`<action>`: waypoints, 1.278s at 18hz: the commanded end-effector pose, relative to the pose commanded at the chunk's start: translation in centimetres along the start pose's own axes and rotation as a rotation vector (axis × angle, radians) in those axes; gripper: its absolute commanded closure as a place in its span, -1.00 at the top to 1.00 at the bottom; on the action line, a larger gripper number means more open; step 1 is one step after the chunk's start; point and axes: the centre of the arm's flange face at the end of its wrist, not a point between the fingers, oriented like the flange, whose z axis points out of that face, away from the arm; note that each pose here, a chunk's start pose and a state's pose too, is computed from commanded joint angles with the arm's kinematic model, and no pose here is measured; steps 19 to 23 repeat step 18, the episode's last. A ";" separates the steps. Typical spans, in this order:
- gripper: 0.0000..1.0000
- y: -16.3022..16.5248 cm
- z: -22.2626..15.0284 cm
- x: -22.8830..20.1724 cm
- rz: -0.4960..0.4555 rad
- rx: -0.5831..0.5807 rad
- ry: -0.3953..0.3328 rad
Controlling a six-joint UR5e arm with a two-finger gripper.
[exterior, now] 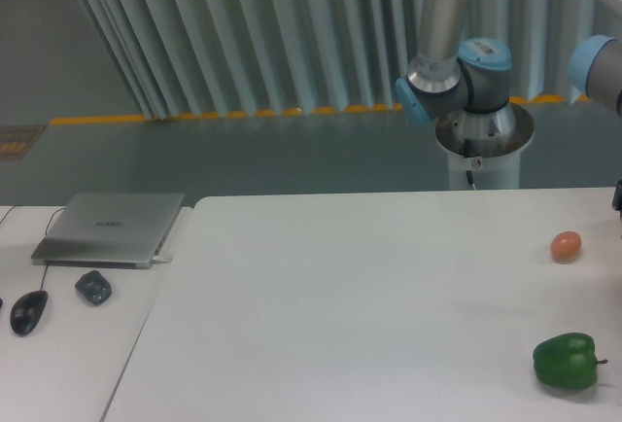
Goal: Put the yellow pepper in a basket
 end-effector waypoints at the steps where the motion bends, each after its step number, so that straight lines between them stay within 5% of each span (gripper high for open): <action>1: 1.00 0.2 -0.2 0.0 0.015 -0.004 -0.003; 4: 1.00 1.1 -0.3 0.0 0.205 -0.010 -0.004; 6: 1.00 1.8 -0.3 0.1 0.248 -0.010 -0.001; 23: 1.00 1.9 0.2 0.2 0.259 -0.006 0.007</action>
